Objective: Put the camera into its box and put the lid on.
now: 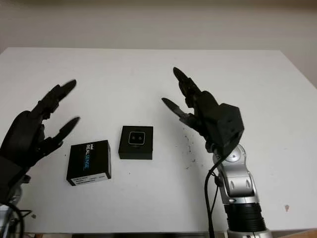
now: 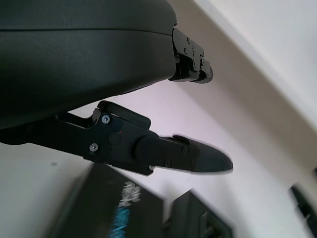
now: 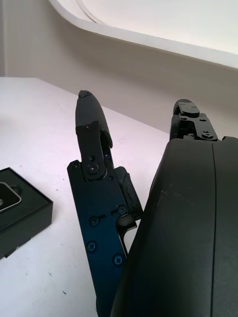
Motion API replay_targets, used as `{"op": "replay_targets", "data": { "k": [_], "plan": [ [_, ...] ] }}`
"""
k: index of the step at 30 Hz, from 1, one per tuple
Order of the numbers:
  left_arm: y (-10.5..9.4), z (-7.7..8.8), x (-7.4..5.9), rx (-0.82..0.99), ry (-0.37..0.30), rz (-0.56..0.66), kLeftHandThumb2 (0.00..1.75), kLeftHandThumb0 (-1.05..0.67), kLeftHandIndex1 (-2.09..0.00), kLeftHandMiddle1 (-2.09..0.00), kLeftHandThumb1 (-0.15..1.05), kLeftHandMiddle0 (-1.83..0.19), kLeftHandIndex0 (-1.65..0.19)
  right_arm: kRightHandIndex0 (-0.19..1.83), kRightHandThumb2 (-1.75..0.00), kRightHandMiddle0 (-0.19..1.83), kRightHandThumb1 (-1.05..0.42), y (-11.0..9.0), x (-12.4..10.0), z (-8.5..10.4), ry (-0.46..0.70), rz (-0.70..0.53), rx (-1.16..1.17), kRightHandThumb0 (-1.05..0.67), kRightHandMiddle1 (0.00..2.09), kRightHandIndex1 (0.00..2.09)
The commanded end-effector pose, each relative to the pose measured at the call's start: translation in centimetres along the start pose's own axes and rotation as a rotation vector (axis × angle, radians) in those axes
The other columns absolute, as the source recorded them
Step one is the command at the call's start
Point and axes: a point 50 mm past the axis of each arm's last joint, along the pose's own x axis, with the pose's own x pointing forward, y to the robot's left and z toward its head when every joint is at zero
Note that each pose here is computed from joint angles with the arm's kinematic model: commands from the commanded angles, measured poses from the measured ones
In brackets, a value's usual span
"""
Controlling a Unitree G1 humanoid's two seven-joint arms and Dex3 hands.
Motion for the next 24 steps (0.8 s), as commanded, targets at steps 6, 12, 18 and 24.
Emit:
{"op": "replay_targets", "data": {
  "k": [6,12,18,24],
  "plan": [
    [0.1,0.8,0.0,0.186,0.011,-0.242,0.04,-0.84,-0.02,-0.03,0.95,0.06,0.08,-0.01,-0.31,0.02,-1.05,-1.0,0.2,0.9,-0.021,-0.029,0.161,-0.58,0.12,0.05],
    [-0.9,0.6,0.3,0.218,0.018,-0.361,0.05,-0.86,-0.01,-0.03,0.93,0.11,0.15,0.08,-0.28,-0.08,-1.05,-1.2,0.2,1.0,-0.010,-0.117,0.229,-0.58,0.57,0.08],
    [-1.7,0.2,0.4,0.232,0.018,-0.398,0.05,-0.87,-0.01,-0.04,0.93,0.15,0.19,0.07,-0.31,-0.19,-1.05,-1.2,0.0,0.8,-0.001,-0.126,0.243,-0.53,0.70,0.07],
    [-2.7,-0.5,0.9,0.285,0.013,-0.398,0.05,-0.83,-0.01,-0.05,0.92,0.16,0.19,0.03,-0.33,-0.19,-1.05,-1.2,-0.1,0.6,0.001,-0.104,0.247,-0.53,0.64,0.05]
  ]
}}
